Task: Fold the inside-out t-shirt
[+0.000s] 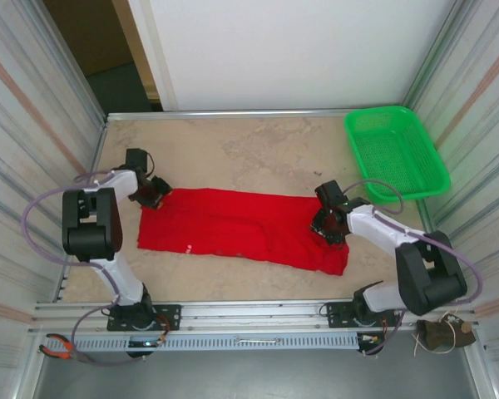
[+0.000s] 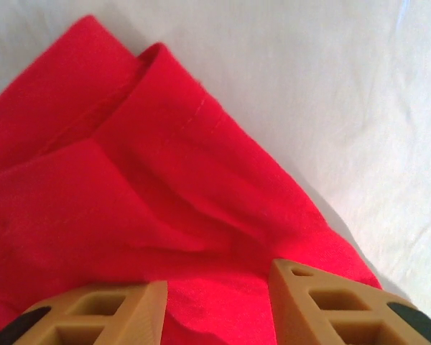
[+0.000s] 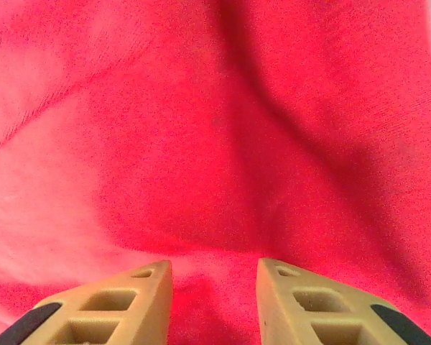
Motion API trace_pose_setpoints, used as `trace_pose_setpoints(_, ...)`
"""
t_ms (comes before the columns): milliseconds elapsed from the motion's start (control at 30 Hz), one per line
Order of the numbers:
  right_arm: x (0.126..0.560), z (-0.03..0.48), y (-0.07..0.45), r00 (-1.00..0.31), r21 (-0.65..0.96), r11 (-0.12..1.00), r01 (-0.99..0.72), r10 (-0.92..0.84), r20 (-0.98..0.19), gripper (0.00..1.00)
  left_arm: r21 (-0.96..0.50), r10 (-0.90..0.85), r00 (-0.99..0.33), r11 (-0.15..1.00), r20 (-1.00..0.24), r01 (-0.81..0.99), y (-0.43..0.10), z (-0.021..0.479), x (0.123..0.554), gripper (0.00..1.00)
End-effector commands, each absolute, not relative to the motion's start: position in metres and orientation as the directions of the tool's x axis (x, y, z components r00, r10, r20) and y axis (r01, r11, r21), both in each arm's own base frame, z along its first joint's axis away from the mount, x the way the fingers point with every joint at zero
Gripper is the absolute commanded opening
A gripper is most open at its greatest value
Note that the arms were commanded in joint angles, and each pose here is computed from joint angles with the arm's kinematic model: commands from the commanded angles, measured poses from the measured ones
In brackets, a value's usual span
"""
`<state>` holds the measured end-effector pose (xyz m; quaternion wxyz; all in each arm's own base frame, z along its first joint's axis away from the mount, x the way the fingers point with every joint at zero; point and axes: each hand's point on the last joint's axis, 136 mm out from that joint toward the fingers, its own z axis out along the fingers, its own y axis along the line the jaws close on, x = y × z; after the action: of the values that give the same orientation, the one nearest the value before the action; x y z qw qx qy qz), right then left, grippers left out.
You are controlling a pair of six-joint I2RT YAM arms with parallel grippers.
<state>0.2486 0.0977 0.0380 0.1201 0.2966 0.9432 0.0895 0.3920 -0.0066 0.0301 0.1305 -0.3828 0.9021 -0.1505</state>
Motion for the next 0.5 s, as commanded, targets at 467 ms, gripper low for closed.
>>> trace_pose_setpoints(467,0.262,0.056,0.048,-0.805,0.370,0.785,0.496,0.576,-0.143,0.74,-0.572,-0.304,-0.915,0.814,-0.267,-0.104,-0.206,0.137,0.359,0.47)
